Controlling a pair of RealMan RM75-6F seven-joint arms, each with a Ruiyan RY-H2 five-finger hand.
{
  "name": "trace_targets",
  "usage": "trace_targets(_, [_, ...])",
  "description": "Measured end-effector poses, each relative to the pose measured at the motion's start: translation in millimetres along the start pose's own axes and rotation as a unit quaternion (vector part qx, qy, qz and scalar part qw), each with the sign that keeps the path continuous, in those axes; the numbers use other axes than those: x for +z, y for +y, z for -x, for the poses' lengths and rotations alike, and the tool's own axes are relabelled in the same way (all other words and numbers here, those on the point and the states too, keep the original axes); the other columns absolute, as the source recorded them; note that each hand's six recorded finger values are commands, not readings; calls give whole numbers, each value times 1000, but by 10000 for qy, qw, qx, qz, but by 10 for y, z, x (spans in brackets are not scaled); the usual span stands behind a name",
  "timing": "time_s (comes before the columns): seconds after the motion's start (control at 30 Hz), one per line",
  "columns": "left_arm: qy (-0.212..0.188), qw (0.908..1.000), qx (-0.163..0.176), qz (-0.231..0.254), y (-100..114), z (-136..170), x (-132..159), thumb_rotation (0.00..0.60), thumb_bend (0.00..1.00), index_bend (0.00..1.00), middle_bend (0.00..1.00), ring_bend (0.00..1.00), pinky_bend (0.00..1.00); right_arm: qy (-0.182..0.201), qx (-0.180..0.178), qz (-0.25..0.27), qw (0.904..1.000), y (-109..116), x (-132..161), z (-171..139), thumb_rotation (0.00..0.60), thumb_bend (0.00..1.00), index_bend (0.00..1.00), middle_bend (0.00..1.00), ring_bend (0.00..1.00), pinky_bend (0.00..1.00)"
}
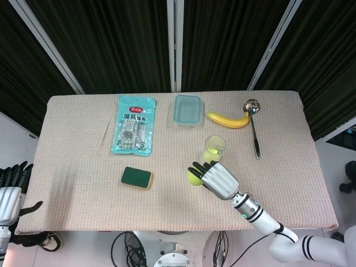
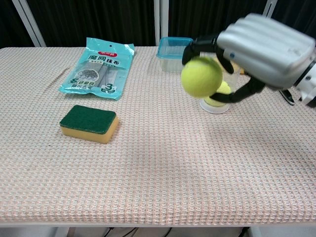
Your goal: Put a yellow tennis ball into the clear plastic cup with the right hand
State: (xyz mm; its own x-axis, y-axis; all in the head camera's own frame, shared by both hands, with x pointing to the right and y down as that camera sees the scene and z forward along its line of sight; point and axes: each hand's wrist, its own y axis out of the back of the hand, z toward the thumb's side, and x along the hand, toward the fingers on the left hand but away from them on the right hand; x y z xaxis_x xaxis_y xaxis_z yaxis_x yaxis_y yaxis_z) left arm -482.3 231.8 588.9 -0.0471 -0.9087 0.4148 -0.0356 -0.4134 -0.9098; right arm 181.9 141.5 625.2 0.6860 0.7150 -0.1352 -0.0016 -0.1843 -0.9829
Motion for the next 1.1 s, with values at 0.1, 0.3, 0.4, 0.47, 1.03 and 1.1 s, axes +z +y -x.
trace_targets(0.1, [-4,10000,-30,-12,-9,3,0,600,0,0,0,0,0,-272,-407,-13,9988,231,-154,65,600,243,773,617,638,800])
trace_targets(0.3, [-20,10000,4,-20,9,1,11,600,0,0,0,0,0,-1025,-671,-49,9925,381,-549,123,600,243,772,625,635,800])
trace_targets(0.4, [-35,10000,5,-46,9,-7,20,600,0,0,0,0,0,-1326,-554,2,9896,318,-699,111,600,242,761,626,635,794])
trace_targets(0.47, [-37,10000,-15,-65,1,-13,23,600,0,0,0,0,0,-1440,-435,65,9886,258,-759,102,600,238,749,623,634,776])
trace_targets(1.03, [49,9999,-80,-76,-16,-38,-8,600,0,0,0,0,0,-1638,261,594,9844,86,-823,114,600,50,1,74,0,149])
trace_targets(1.1, [47,9999,-75,-66,-14,-41,-7,600,0,0,0,0,0,-1650,194,607,9842,116,-830,114,600,49,0,70,0,148])
